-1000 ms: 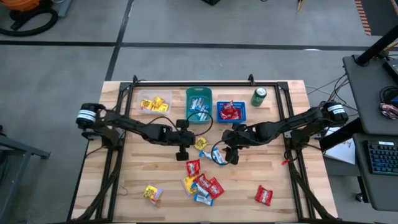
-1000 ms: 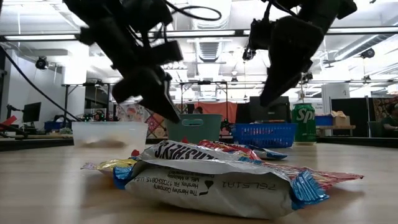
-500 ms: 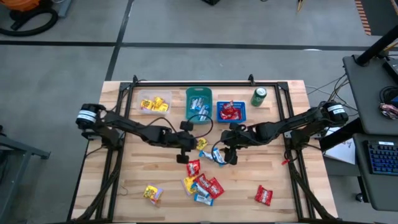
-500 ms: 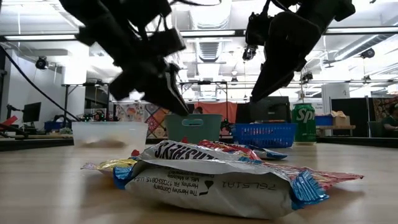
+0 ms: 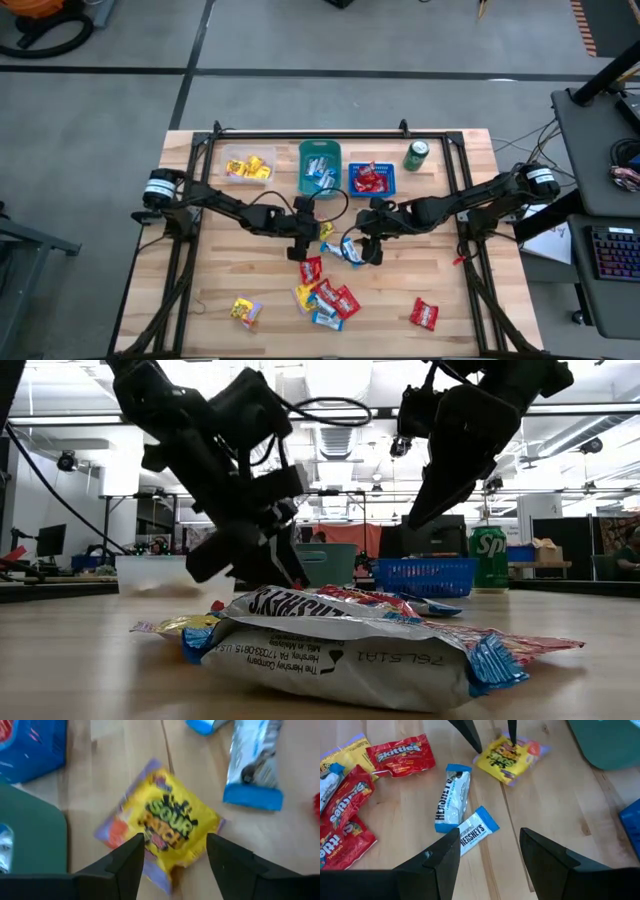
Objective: Sort candy
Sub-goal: Put the yellow candy into the transparent bin
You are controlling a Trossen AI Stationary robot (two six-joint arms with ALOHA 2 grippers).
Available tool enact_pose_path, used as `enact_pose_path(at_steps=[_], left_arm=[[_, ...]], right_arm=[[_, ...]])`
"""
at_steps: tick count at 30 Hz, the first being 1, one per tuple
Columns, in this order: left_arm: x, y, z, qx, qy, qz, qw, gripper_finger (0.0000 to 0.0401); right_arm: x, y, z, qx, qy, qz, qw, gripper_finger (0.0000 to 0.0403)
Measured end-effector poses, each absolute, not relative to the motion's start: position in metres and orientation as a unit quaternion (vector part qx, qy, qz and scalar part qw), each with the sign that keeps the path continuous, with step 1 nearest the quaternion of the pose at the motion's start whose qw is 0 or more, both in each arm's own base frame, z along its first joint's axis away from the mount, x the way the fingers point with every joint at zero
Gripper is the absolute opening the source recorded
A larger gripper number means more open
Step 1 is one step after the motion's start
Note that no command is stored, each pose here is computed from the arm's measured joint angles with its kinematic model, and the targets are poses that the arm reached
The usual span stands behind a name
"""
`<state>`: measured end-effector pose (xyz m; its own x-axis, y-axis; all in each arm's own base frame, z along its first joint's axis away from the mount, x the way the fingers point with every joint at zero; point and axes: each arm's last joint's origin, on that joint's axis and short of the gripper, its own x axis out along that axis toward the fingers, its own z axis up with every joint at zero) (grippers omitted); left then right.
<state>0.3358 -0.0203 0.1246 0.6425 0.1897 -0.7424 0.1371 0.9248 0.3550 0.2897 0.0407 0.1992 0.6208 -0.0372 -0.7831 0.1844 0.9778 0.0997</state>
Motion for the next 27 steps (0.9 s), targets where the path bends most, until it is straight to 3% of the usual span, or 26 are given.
enact_pose_path(at_steps=[9,18,27], left_arm=[[0.336,-0.019,0.110,0.184,0.441,0.006,0.878,0.0158],[0.336,-0.020,0.110,0.181,0.444,-0.003,0.878,0.0016],[0.328,-0.021,0.125,0.169,0.447,0.000,0.878,0.0002]], right_arm=[[0.290,0.041,0.199,0.083,0.430,-0.060,0.897,0.0196],[0.290,0.041,0.199,0.083,0.430,-0.060,0.897,0.0196],[0.290,0.041,0.199,0.083,0.429,-0.060,0.897,0.0196]])
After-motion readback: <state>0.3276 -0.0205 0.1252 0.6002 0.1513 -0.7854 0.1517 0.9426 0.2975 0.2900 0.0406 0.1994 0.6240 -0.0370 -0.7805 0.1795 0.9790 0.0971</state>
